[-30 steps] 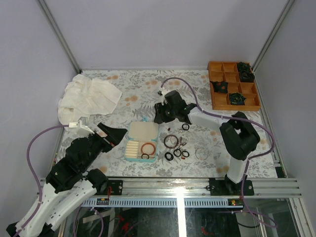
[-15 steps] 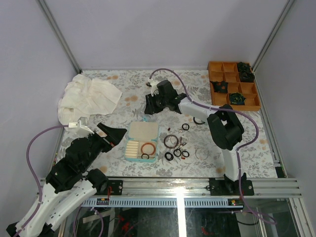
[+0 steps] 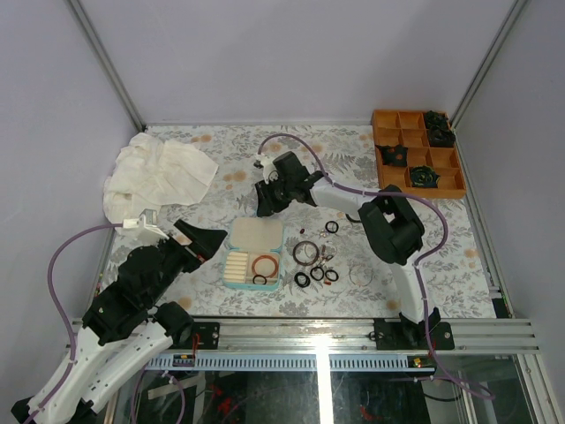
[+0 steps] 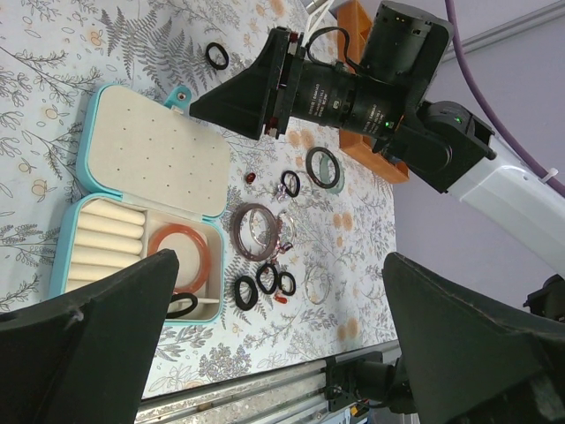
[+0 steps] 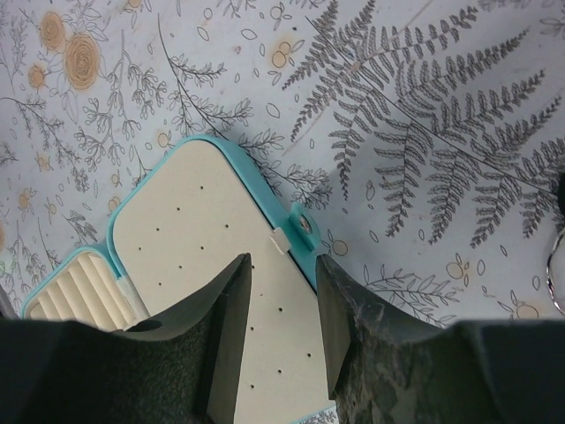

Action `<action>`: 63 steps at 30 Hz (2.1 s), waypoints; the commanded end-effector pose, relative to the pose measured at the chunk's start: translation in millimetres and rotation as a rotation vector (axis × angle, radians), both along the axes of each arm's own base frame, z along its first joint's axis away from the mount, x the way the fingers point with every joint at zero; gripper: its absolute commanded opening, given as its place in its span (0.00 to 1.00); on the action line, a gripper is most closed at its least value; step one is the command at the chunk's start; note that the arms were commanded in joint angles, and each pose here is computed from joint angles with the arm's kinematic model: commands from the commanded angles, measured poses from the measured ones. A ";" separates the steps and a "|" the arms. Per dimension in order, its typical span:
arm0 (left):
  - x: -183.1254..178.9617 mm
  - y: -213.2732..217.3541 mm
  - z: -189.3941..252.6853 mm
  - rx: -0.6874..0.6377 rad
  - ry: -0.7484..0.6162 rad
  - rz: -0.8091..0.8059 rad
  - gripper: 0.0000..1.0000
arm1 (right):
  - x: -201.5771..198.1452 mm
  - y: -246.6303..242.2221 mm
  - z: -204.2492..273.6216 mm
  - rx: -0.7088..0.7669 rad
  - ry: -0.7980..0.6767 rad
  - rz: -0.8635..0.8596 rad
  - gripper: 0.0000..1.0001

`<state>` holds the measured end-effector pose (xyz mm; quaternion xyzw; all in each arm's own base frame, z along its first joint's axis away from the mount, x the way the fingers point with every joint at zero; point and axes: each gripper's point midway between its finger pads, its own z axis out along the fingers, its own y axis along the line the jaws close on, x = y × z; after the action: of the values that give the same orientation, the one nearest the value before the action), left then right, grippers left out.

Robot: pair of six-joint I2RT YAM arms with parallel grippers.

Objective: Organize the mixed jewelry

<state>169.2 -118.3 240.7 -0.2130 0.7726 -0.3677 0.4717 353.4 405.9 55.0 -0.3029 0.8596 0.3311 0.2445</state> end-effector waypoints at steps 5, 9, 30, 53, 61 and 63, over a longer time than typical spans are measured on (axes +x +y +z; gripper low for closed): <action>8.1 2.0 3.2 0.001 -0.024 0.031 1.00 | -1.1 21.5 13.0 0.023 -0.046 0.068 0.42; 8.9 1.2 2.8 0.005 -0.023 0.030 1.00 | 0.6 24.3 14.3 0.023 -0.053 0.071 0.42; 11.6 -0.8 5.5 0.013 -0.028 0.026 1.00 | -9.9 31.6 5.1 0.001 -0.050 0.113 0.34; 11.6 -1.6 2.0 0.011 -0.022 0.024 1.00 | 1.4 24.2 0.7 -0.055 -0.103 0.083 0.35; 12.0 -1.7 1.4 0.010 -0.021 0.026 1.00 | -1.3 30.3 0.3 -0.045 -0.103 0.103 0.33; 12.1 -1.7 1.4 0.010 -0.020 0.027 1.00 | -1.7 32.2 -0.1 -0.044 -0.102 0.107 0.32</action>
<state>174.3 -120.2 232.8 -0.2152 0.7828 -0.3527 0.4653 348.8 420.9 44.1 -0.3544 0.8514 0.2973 0.2473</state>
